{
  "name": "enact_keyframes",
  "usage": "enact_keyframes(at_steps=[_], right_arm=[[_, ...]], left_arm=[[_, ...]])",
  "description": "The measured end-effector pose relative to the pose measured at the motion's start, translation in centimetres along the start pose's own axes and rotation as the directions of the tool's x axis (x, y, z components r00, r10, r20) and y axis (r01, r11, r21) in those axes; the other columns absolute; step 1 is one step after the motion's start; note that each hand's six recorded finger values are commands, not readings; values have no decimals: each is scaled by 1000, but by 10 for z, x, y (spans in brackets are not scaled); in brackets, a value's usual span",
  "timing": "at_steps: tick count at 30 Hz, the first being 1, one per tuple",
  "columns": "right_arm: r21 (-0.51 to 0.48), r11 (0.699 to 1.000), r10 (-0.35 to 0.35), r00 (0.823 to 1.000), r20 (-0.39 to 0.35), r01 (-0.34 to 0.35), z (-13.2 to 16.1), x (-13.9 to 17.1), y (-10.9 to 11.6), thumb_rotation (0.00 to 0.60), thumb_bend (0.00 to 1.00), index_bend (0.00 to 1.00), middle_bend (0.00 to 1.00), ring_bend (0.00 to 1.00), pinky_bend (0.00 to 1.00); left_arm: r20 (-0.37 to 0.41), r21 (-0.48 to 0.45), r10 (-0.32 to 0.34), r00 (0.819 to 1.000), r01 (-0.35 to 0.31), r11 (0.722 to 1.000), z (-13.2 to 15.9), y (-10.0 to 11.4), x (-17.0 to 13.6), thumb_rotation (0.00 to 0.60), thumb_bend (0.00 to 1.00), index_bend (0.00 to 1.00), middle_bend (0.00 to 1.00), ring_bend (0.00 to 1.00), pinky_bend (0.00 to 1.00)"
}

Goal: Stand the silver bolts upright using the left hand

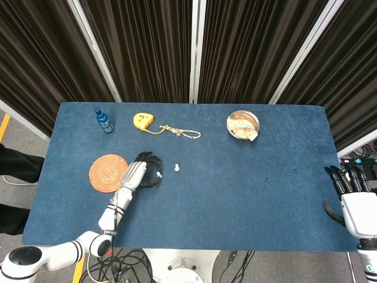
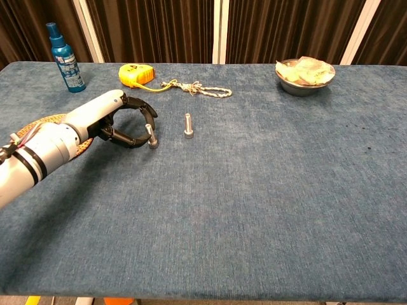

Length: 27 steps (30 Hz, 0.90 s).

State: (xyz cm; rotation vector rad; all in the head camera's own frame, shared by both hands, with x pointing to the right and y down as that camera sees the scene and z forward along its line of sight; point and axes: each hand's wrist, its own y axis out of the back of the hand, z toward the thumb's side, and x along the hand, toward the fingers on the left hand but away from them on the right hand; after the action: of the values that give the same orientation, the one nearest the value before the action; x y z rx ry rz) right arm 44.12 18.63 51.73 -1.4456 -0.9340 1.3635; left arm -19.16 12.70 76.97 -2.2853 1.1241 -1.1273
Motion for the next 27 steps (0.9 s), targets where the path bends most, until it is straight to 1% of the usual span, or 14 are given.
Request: enact_keyframes(at_steps=[5, 6, 10, 12, 15, 18, 20, 24, 25, 27], right_arm=[[-1, 1000, -1, 1000, -1, 1, 0, 0, 0, 600, 191, 95, 142, 0, 7], [-1, 1000, -1, 1000, -1, 1, 0, 0, 0, 600, 191, 95, 142, 0, 7], [-1, 1000, -3, 1000, -3, 3, 0, 0, 0, 600, 191, 95, 142, 0, 6], [0, 1000, -3, 1000, -4, 3, 0, -1, 1, 600, 191, 95, 142, 0, 6], [0, 1000, -2, 1000, -5, 2, -1, -2, 1, 600, 191, 95, 142, 0, 6], [-4, 1000, -1, 1000, -7, 1, -2, -3, 1, 600, 191, 95, 142, 0, 6], [-8, 1000, -1, 1000, -8, 1, -2, -4, 1, 600, 191, 95, 142, 0, 7], [-24, 1000, 1, 1000, -1, -1, -8, -4, 1, 600, 191, 95, 142, 0, 8], [-27, 1000, 1, 1000, 2, -1, -10, -4, 1, 600, 191, 95, 142, 0, 9], [-35, 999, 4, 1000, 10, -3, -14, -4, -1, 600, 193, 95, 142, 0, 9]], left_arm=[[4, 16, 3, 1000, -3, 1000, 1, 1, 0, 600, 371, 448, 223, 43, 0], [7, 21, 4, 1000, -4, 1000, 1, 1, -1, 599, 371, 429, 218, 37, 0], [24, 33, 11, 1000, -12, 999, 3, 6, -4, 589, 368, 296, 187, 15, 0], [36, 39, 23, 999, -25, 999, 5, 12, -5, 584, 365, 271, 184, 14, 0], [57, 53, 59, 997, -62, 997, 6, 29, -10, 585, 357, 270, 184, 14, 0], [65, 75, 89, 994, -93, 993, 6, 52, -18, 592, 352, 272, 184, 14, 0], [61, 108, 104, 993, -110, 988, 3, 72, -26, 600, 335, 280, 184, 14, 0], [16, 206, 145, 989, -145, 968, -12, 117, -50, 600, 321, 297, 184, 14, 0], [-8, 239, 168, 986, -161, 958, -20, 132, -62, 600, 321, 302, 184, 14, 0], [-46, 283, 214, 976, -193, 940, -34, 154, -82, 600, 321, 314, 184, 14, 0]])
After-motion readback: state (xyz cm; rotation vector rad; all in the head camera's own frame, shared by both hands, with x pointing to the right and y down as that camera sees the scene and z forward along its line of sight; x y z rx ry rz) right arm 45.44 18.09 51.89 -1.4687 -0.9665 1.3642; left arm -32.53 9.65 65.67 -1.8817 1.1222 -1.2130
